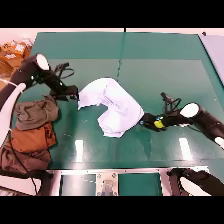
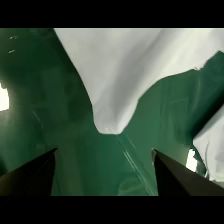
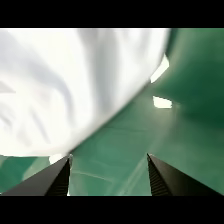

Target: Fold the shirts.

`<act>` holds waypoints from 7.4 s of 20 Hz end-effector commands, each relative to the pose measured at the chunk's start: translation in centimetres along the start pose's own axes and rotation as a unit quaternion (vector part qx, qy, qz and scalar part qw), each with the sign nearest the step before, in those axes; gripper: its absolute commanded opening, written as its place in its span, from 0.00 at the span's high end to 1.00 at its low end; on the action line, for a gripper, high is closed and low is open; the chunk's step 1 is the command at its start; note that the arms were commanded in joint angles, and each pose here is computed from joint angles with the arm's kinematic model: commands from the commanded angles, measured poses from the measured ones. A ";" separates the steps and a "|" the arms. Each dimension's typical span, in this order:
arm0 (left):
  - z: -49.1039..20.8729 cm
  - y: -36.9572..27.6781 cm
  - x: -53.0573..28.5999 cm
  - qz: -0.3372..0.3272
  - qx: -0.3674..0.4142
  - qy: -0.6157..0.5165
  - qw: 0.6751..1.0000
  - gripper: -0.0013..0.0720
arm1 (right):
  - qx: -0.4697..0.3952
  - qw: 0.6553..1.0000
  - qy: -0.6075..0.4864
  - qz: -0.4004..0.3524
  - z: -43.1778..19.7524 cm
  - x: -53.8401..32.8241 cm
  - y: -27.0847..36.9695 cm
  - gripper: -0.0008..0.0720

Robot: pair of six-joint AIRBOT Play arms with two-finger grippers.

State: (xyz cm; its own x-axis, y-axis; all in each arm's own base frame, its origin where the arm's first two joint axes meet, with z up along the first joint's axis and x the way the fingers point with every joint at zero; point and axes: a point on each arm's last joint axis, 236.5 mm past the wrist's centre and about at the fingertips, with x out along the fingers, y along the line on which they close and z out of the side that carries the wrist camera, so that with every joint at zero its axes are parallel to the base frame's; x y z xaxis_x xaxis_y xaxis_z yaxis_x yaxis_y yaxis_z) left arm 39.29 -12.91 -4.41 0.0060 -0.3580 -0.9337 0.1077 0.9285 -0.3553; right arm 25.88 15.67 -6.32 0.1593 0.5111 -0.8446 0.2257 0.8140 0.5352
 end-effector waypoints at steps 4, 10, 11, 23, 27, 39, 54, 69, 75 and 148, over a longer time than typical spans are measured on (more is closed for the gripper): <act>2.0 -2.5 6.4 -0.141 -0.048 -0.053 0.987 0.08 | 0.024 0.999 -0.027 0.030 1.5 3.5 1.7 0.24; 3.1 -3.0 2.9 -0.159 0.011 -0.051 0.986 0.95 | -0.007 0.999 -0.039 0.024 3.5 4.3 2.0 0.97; 3.5 -2.7 1.6 -0.160 0.013 -0.053 0.986 0.95 | -0.023 0.998 -0.043 0.026 4.0 3.8 2.2 0.97; 1.7 -12.1 -38.4 -0.034 0.196 -0.474 0.858 0.95 | -0.213 0.864 -0.447 0.090 14.0 -37.3 14.9 0.97; -7.9 -18.8 -52.2 -0.005 0.266 -0.629 0.730 0.95 | -0.274 0.755 -0.595 0.038 7.6 -50.6 18.7 0.97; -1.6 -13.2 -46.8 0.031 0.206 -0.575 0.791 0.95 | -0.250 0.797 -0.550 0.024 6.5 -46.5 15.8 0.97; 17.4 -6.2 -4.0 -0.094 0.112 -0.252 0.957 0.07 | 0.008 0.967 -0.255 -0.001 23.0 -11.0 -7.1 0.55; 8.1 3.8 -9.5 -0.103 0.045 -0.068 0.991 0.33 | 0.142 0.987 -0.036 -0.069 3.1 -7.9 -17.6 0.23; 2.7 4.8 -7.5 -0.108 0.000 0.008 0.994 0.33 | 0.148 0.988 -0.034 -0.039 4.5 -5.5 -17.9 0.24; 15.0 -0.3 -7.1 -0.077 0.053 -0.230 0.969 0.01 | 0.058 0.962 -0.240 0.117 27.0 -18.6 -11.3 0.97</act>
State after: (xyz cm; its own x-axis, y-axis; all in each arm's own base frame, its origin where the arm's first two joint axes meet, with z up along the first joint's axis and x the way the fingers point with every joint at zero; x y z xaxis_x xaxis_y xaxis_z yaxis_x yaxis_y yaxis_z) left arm 55.93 -13.37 4.18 0.5044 -0.5045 -0.7008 0.2589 0.8626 -0.4346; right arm 50.25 -9.42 5.35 0.7274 0.4122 -0.5486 0.1607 0.6749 0.7202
